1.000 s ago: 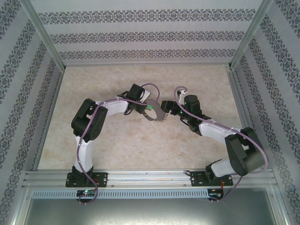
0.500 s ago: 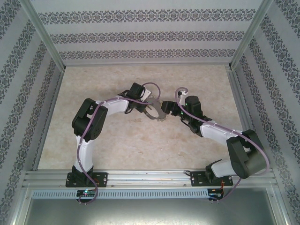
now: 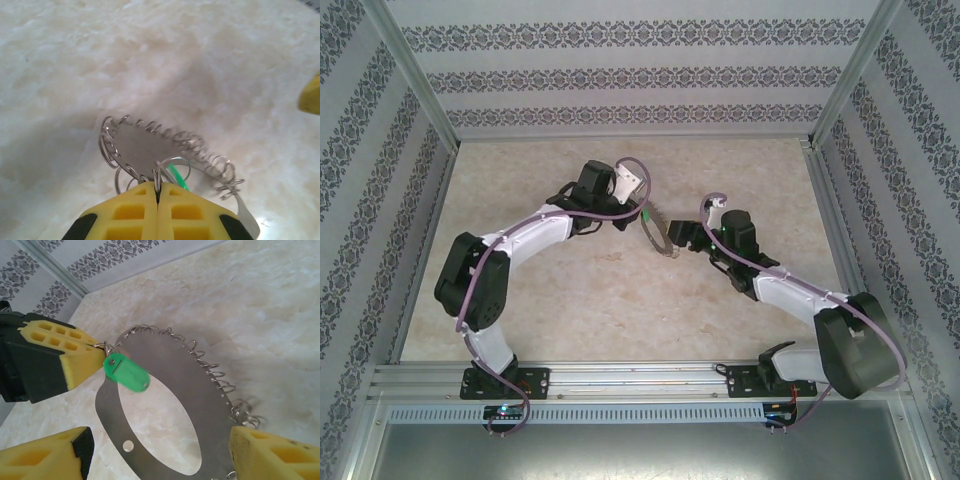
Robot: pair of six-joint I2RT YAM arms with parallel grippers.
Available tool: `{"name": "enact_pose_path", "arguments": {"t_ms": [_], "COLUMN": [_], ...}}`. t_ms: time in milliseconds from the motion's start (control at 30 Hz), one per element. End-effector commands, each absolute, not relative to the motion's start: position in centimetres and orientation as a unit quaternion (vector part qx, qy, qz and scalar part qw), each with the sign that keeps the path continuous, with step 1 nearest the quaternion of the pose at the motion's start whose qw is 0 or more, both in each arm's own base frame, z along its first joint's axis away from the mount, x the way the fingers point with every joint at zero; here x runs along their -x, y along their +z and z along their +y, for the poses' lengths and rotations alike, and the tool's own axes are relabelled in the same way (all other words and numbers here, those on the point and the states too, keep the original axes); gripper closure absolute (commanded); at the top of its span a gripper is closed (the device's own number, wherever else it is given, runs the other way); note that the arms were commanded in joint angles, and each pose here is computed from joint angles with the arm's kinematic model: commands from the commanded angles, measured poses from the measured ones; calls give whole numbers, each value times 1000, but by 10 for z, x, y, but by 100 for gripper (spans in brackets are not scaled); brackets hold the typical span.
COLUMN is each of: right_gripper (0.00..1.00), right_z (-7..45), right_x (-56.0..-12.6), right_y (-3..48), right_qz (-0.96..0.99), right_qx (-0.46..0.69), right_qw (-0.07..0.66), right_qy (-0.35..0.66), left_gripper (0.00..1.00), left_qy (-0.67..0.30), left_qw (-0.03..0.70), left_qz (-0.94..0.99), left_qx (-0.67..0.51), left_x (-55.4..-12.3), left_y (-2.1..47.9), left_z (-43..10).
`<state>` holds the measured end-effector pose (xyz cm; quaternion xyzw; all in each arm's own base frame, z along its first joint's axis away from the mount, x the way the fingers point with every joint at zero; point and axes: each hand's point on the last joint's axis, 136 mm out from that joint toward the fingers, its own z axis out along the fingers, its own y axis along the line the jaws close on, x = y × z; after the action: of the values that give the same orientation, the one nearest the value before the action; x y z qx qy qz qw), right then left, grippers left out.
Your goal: Put the keys on the keyring
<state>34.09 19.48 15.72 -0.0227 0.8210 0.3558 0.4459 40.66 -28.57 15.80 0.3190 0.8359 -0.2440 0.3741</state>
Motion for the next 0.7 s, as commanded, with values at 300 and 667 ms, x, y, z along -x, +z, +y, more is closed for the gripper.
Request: {"name": "enact_pose_path", "arguments": {"t_ms": [300, 667], "right_gripper": [32, 53], "right_z": [189, 208], "right_x": [-317, -307], "right_y": [219, 271], "right_qz": [768, 715], "right_qx": [77, 137], "right_qw": [511, 526], "right_qy": [379, 439], "left_gripper": [100, 100], "left_qy": [-384, -397], "left_qw": [444, 453], "left_qz": [721, 704], "left_qx": [-368, -377], "left_x": [-353, -341], "left_y": [259, 284], "left_z": [-311, -313]}}
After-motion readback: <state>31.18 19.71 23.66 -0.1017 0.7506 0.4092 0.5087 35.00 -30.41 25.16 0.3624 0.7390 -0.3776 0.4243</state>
